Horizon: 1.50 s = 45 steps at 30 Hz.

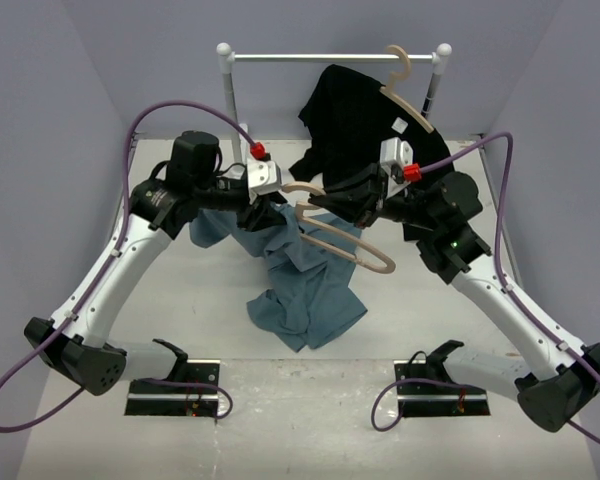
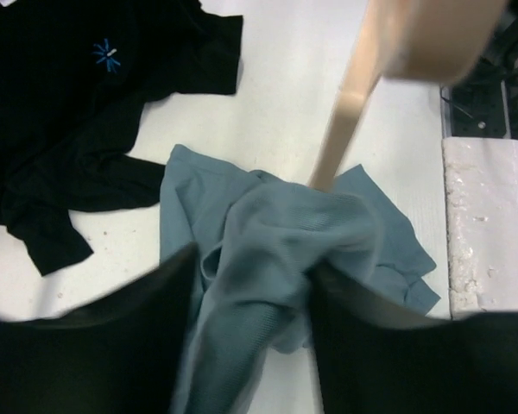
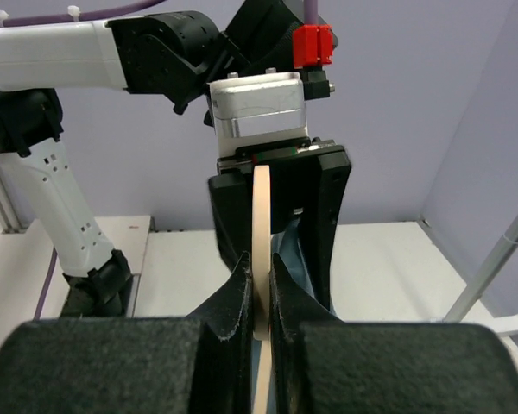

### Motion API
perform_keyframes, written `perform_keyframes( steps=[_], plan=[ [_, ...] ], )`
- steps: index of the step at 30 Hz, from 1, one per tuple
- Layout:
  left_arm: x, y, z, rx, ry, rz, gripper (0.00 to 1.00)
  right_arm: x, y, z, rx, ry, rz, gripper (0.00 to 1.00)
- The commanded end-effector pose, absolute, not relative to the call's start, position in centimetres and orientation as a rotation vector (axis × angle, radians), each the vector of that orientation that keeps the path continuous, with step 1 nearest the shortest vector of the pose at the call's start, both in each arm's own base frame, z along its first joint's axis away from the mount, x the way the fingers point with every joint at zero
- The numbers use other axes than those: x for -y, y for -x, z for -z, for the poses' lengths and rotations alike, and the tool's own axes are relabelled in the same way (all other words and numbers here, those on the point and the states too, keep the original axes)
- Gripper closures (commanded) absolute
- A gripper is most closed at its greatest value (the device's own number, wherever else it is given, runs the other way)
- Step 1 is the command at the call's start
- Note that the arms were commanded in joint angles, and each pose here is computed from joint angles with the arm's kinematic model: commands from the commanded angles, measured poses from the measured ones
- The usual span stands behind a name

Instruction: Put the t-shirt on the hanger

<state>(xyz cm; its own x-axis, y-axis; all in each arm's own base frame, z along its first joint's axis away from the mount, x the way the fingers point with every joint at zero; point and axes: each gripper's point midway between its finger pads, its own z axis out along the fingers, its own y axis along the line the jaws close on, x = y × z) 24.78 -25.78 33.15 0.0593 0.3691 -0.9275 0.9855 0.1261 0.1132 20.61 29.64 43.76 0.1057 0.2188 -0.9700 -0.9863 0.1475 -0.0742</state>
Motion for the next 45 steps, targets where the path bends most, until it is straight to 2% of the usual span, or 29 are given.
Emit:
perform_keyframes(
  steps=[1, 3, 9, 10, 11, 13, 14, 19, 23, 29, 30, 31, 33, 34, 36, 38, 42, 44, 45],
  plan=[
    [25.9, -26.2, -35.4, -1.435, -1.326, 0.765, 0.23, -29.1, -19.3, -44.5, -0.985, 0.989, -1.129, 1.00],
    [25.9, -26.2, -35.4, -1.429, -1.325, 0.758, 0.00, -28.9, -19.4, -44.4, -0.996, 0.981, -1.110, 1.00],
    [24.2, -26.1, -35.5, -1.447, -1.341, 0.633, 0.00, -27.5, -19.8, -44.5, -1.010, 0.948, -1.073, 1.00],
    [23.9, -25.6, -35.5, -1.443, -1.362, 0.622, 0.04, -27.3, -19.9, -44.5, -1.016, 0.942, -1.067, 1.00],
    [23.7, -25.2, -35.5, -1.435, -1.382, 0.622, 0.13, -27.1, -20.0, -44.5, -1.021, 0.938, -1.060, 1.00],
    [23.6, -24.5, -35.6, -1.417, -1.405, 0.630, 0.38, -26.7, -20.0, -44.6, -1.023, 0.934, -1.046, 1.00],
    [23.6, -24.3, -35.6, -1.414, -1.408, 0.634, 0.45, -26.6, -20.0, -44.7, -1.024, 0.934, -1.039, 1.00],
    [24.2, -24.6, -34.0, -1.453, -1.428, 0.675, 0.57, -26.4, -19.3, -44.7, -1.015, 0.964, -1.051, 1.00],
    [25.3, -24.8, -33.2, -1.479, -1.464, 0.733, 1.00, -26.5, -18.9, -44.7, -1.009, 0.980, -1.067, 1.00],
    [26.0, -25.2, -34.1, -1.430, -1.472, 0.742, 1.00, -26.5, -19.4, -44.1, -1.048, 0.965, -1.064, 1.00],
    [25.9, -25.5, -34.4, -1.430, -1.457, 0.724, 1.00, -26.4, -19.9, -43.4, -1.079, 0.946, -1.057, 0.92],
    [25.8, -25.6, -34.6, -1.433, -1.444, 0.705, 1.00, -26.2, -20.3, -42.9, -1.110, 0.916, -1.047, 0.80],
    [25.3, -25.9, -34.9, -1.442, -1.428, 0.666, 1.00, -25.2, -21.5, -42.1, -1.179, 0.809, -1.009, 0.43],
    [25.1, -25.9, -35.1, -1.443, -1.420, 0.656, 1.00, -24.4, -22.4, -41.8, -1.224, 0.724, -0.979, 0.29],
    [24.4, -26.1, -35.3, -1.466, -1.385, 0.603, 1.00, -21.9, -24.3, -39.9, -1.353, 0.508, -0.904, 0.15],
    [23.0, -26.2, -35.9, -1.467, -1.327, 0.513, 1.00, -16.1, -26.1, -37.1, -1.463, 0.125, -0.732, 0.02],
    [21.4, -26.4, -37.2, -1.485, -1.213, 0.424, 1.00, -11.7, -25.2, -32.5, -1.532, -0.183, -0.701, 0.02],
    [20.9, -25.4, -38.4, -1.468, -1.173, 0.436, 1.00, -12.8, -25.0, -28.1, -1.614, -0.309, -0.845, 0.08],
    [21.0, -25.0, -38.6, -1.458, -1.172, 0.450, 1.00, -13.7, -24.9, -29.1, -1.583, -0.309, -0.927, 0.11]
  ],
)
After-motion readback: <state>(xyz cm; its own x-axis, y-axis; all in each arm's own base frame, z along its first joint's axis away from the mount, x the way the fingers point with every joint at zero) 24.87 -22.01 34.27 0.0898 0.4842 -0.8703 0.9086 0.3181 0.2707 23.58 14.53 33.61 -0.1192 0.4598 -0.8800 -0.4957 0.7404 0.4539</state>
